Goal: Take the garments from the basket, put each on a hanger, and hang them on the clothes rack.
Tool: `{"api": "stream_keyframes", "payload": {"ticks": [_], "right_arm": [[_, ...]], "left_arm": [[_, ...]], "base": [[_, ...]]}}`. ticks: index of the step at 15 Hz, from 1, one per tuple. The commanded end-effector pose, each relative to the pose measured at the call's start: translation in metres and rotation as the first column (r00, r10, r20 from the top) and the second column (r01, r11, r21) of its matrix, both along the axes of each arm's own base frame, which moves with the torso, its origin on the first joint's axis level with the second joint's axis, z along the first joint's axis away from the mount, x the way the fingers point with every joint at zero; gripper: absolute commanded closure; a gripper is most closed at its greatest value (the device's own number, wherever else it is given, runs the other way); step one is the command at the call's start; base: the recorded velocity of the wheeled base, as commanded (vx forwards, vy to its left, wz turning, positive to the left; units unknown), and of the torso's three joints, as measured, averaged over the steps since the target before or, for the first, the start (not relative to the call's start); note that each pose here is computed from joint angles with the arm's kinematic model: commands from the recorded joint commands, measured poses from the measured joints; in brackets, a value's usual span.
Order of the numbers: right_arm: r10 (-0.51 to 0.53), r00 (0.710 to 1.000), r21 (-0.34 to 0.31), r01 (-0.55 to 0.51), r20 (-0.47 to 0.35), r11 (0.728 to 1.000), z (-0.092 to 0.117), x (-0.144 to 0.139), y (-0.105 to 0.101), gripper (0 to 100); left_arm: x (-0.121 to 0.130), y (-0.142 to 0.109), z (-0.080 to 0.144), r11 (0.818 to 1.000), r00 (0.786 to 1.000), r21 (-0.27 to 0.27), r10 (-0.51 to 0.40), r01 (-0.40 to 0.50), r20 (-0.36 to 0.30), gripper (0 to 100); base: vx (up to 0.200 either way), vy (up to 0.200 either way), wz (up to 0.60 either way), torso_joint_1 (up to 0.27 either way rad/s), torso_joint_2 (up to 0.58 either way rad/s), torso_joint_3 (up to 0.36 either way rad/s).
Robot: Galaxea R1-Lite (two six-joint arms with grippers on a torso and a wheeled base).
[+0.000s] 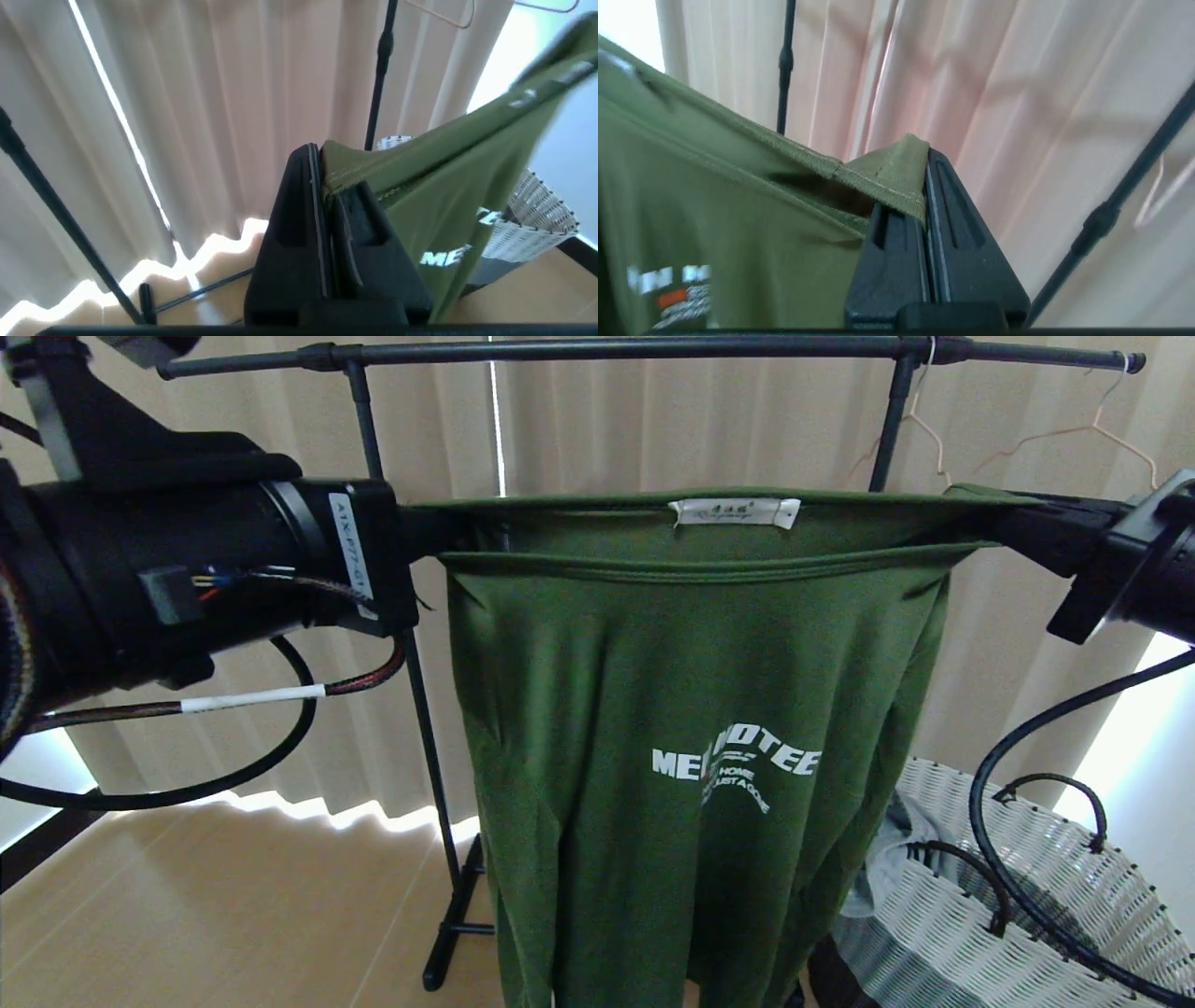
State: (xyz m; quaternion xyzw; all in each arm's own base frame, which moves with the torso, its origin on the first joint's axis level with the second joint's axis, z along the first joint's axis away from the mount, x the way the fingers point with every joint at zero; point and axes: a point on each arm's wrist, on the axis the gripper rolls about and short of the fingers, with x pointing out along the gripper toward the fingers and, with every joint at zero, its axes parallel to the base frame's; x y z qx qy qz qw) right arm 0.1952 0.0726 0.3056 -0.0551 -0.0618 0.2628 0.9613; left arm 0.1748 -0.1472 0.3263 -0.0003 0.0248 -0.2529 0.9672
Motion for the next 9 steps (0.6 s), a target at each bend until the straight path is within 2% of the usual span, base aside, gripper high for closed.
{"api": "stream_keyframes", "payload": {"ticks": [1, 3, 5, 9], "right_arm": [[0.011, 0.999, 0.009, -0.012, 0.03, 1.0, 0.004, -0.039, -0.013, 100], [0.062, 0.998, -0.003, -0.062, 0.0, 0.998, 0.001, -0.061, -0.014, 100], [0.17, 0.985, -0.014, -0.17, -0.029, 0.985, -0.005, -0.082, -0.011, 100], [0.172, 0.984, -0.02, -0.173, -0.042, 0.985, -0.007, -0.079, -0.008, 100]], "left_arm": [[0.019, -0.016, 0.006, 1.0, 1.0, -0.013, 0.003, -0.003, 0.001, 100], [0.034, -0.029, 0.008, 1.0, 1.0, -0.017, 0.008, -0.008, 0.002, 100], [0.051, -0.037, 0.004, 1.0, 1.0, -0.008, 0.028, -0.028, -0.01, 100], [0.057, -0.041, -0.001, 0.999, 0.999, -0.015, 0.036, -0.037, -0.02, 100]], "base": [[0.0, 0.0, 0.0, 0.0, 0.0, 0.0], [0.0, 0.0, 0.0, 0.0, 0.0, 0.0], [0.0, 0.0, 0.0, 0.0, 0.0, 0.0], [0.0, 0.0, 0.0, 0.0, 0.0, 0.0]]}}
